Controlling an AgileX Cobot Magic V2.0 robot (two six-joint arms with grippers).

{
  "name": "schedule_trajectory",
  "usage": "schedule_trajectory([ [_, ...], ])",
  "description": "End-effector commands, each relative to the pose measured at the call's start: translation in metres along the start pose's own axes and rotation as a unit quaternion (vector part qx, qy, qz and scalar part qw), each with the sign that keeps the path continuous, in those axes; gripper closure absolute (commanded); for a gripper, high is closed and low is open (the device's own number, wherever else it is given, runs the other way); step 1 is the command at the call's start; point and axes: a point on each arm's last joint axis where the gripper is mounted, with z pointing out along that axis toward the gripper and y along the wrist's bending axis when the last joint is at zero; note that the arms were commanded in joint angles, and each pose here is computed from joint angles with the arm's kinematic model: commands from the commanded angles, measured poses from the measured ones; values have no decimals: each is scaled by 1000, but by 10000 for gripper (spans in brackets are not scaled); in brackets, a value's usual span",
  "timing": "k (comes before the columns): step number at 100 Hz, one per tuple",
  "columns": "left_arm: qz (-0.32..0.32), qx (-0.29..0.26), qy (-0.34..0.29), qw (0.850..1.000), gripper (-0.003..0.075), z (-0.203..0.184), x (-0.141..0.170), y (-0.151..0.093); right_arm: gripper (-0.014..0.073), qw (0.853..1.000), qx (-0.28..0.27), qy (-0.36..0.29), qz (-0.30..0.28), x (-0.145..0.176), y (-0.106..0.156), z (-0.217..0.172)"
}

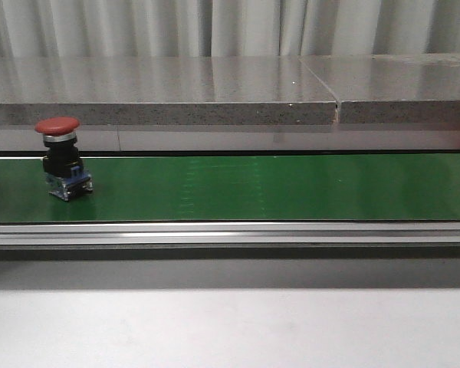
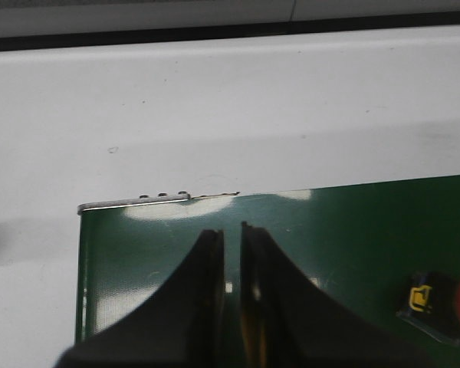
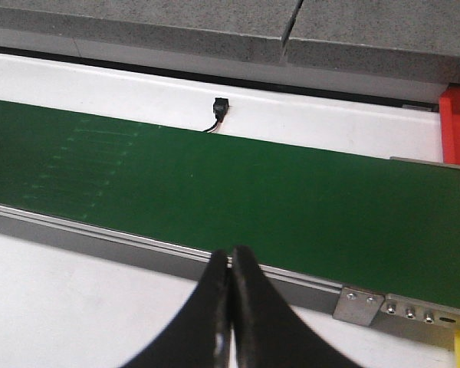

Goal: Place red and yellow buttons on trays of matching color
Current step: 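Set the yellow button on the belt and open the left gripper, then lower the right gripper onto the red button on the belt, grasp, lift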

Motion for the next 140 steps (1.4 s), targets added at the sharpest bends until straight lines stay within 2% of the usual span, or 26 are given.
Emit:
schedule_trajectory([
  [1, 1, 6, -82, 997, 741, -29, -6, -9, 662, 999, -6, -48, -8, -14, 1, -4],
  [52, -21, 34, -161, 986, 741, -101, 72, -27, 662, 998, -8, -62, -5, -17, 2, -4],
  [71, -18, 34, -193, 981, 741, -122, 101, -30, 662, 1000, -1, 1, -9, -25, 3, 11],
  [82, -11, 28, -204, 978, 741, -129, 112, -30, 662, 1000, -4, 14, -22, -38, 6, 22],
  [117, -5, 24, -210, 977, 741, -133, 128, -31, 660, 996, -64, 41, -54, -82, 36, 64],
  [140, -4, 26, -202, 979, 741, -132, 129, -31, 655, 988, -100, 82, -79, -105, 68, 106],
])
